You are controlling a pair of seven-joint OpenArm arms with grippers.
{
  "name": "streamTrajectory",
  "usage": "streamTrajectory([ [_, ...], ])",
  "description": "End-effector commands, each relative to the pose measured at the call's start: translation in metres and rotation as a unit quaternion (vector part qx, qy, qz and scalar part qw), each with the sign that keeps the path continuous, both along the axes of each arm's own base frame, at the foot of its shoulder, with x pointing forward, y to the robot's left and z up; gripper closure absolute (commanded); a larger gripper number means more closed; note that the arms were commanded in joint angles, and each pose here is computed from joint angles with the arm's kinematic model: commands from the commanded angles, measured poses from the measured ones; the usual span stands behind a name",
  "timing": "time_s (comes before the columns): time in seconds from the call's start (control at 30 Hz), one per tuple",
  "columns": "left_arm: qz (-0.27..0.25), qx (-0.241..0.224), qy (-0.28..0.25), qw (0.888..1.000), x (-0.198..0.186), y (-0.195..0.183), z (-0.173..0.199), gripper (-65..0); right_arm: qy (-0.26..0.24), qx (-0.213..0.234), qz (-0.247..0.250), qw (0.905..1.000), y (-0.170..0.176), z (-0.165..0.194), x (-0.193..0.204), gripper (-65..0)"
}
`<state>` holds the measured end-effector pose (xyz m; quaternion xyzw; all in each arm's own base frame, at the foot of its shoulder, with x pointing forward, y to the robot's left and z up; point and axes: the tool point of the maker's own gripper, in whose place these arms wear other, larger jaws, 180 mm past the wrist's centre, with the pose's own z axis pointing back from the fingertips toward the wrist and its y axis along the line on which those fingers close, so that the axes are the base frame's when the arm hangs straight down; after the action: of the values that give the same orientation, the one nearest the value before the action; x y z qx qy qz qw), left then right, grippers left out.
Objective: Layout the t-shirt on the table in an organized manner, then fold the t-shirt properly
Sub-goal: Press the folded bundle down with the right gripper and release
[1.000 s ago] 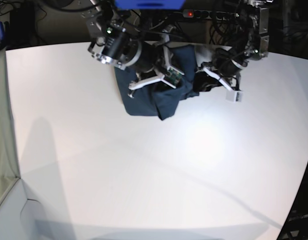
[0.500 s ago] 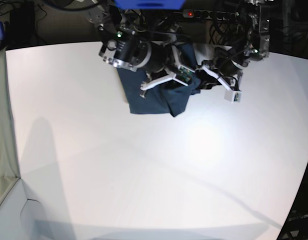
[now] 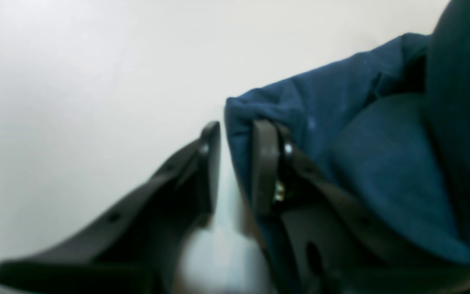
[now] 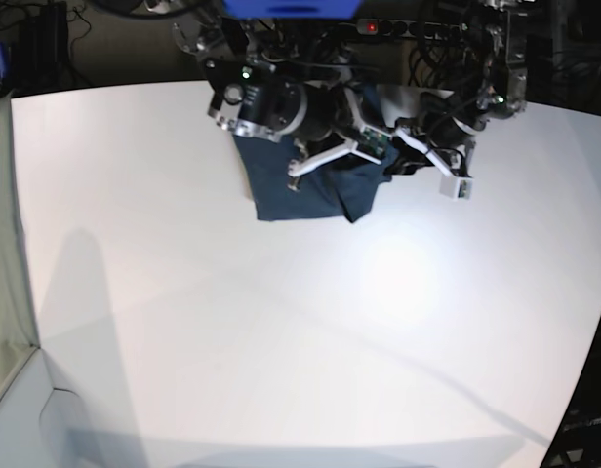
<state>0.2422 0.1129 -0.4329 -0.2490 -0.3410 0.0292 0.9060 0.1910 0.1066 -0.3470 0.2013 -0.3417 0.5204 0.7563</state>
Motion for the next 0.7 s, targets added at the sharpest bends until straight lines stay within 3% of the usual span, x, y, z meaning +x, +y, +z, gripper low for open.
streamTrajectory([
  [0.0, -0.004, 0.014, 0.009, 1.000, -0.003, 0.004, -0.002, -14.4, -0.013, 0.028, 0.001, 0.9995, 0.008, 0.015, 0.003, -20.6],
  [0.13, -0.006, 0.020, 0.009, 1.000, -0.003, 0.010, -0.002, -14.4, -0.024, 0.022, -0.002, 0.9995, 0.002, 0.023, 0.003, -32.7],
  [0.23, -0.007, 0.021, 0.008, 1.000, -0.003, 0.010, -0.001, -14.4, -0.036, 0.009, -0.001, 0.9993, -0.004, 0.030, 0.003, -36.0],
  [0.53, -0.023, 0.036, -0.021, 0.999, -0.006, 0.013, 0.021, -14.4, -0.038, -0.017, -0.002, 0.9991, -0.021, 0.021, 0.004, -35.8],
  [0.67, 0.002, 0.050, -0.041, 0.998, -0.005, 0.035, 0.037, -14.5, -0.041, -0.026, -0.027, 0.9985, -0.037, 0.020, 0.016, -28.9],
])
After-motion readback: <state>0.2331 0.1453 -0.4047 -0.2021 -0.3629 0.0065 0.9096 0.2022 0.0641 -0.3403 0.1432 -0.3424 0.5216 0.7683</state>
